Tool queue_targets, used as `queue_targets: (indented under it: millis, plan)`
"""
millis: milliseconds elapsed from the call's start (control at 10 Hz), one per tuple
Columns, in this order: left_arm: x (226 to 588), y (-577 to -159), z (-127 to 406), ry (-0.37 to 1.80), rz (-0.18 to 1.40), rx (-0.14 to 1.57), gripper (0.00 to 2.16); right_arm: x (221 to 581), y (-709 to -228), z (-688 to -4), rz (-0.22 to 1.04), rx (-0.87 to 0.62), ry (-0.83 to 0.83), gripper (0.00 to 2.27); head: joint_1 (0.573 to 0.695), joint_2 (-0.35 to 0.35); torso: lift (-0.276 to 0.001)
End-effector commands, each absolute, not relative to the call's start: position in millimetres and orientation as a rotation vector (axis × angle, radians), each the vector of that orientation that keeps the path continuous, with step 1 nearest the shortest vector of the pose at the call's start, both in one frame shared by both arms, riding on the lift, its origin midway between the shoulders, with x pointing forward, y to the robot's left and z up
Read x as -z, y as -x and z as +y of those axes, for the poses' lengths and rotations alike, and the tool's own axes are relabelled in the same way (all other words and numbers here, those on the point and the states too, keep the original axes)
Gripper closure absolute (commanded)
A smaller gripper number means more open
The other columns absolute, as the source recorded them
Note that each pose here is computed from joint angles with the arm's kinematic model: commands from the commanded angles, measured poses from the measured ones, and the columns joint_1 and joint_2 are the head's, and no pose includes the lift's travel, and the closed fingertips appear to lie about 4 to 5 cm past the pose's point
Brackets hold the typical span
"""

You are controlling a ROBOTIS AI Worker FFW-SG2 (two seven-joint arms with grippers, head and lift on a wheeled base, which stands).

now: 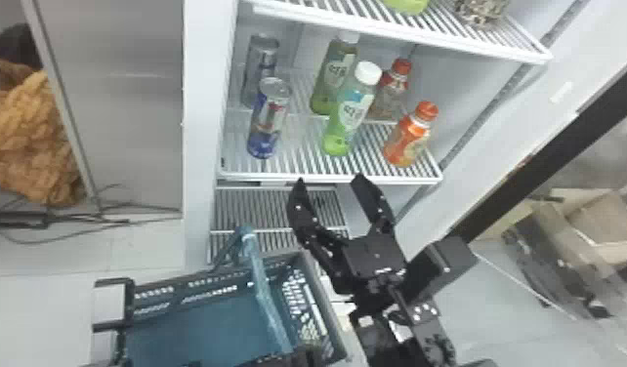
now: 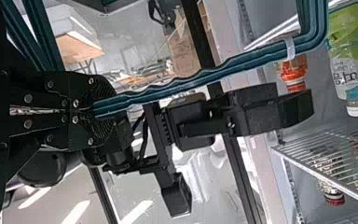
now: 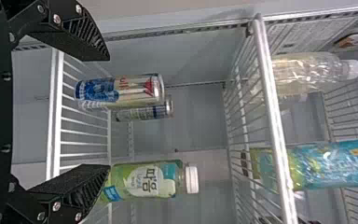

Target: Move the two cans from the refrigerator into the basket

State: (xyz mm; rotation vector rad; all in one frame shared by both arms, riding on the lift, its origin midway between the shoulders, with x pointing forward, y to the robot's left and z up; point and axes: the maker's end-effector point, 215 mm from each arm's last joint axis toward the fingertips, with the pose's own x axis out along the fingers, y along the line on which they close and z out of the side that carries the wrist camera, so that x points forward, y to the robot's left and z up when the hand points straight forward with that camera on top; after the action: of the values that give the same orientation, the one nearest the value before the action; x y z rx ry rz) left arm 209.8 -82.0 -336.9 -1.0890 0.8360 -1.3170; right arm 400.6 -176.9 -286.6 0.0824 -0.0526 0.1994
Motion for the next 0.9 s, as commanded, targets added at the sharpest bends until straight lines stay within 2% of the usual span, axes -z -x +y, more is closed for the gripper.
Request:
queue_targets:
  millis: [0, 500, 800]
  plan:
    - [337, -210, -82, 1.089, 0.833, 1.316, 1.21, 293, -412, -173, -0.053, -0.209, -0.075, 0.2, 0.695, -0.35, -0.276]
    - [335, -210, -83, 1.094, 0.833, 1.318, 1.21, 300, -454, -163, -0.097, -0.24, -0.063, 0.19, 0.695, -0.35, -0.276]
    - [335, -209, -83, 1.098, 0.834, 1.318, 1.21, 291, -476, -160, -0.132, -0.249, -0.049, 0.19, 0.695, -0.35, -0.276]
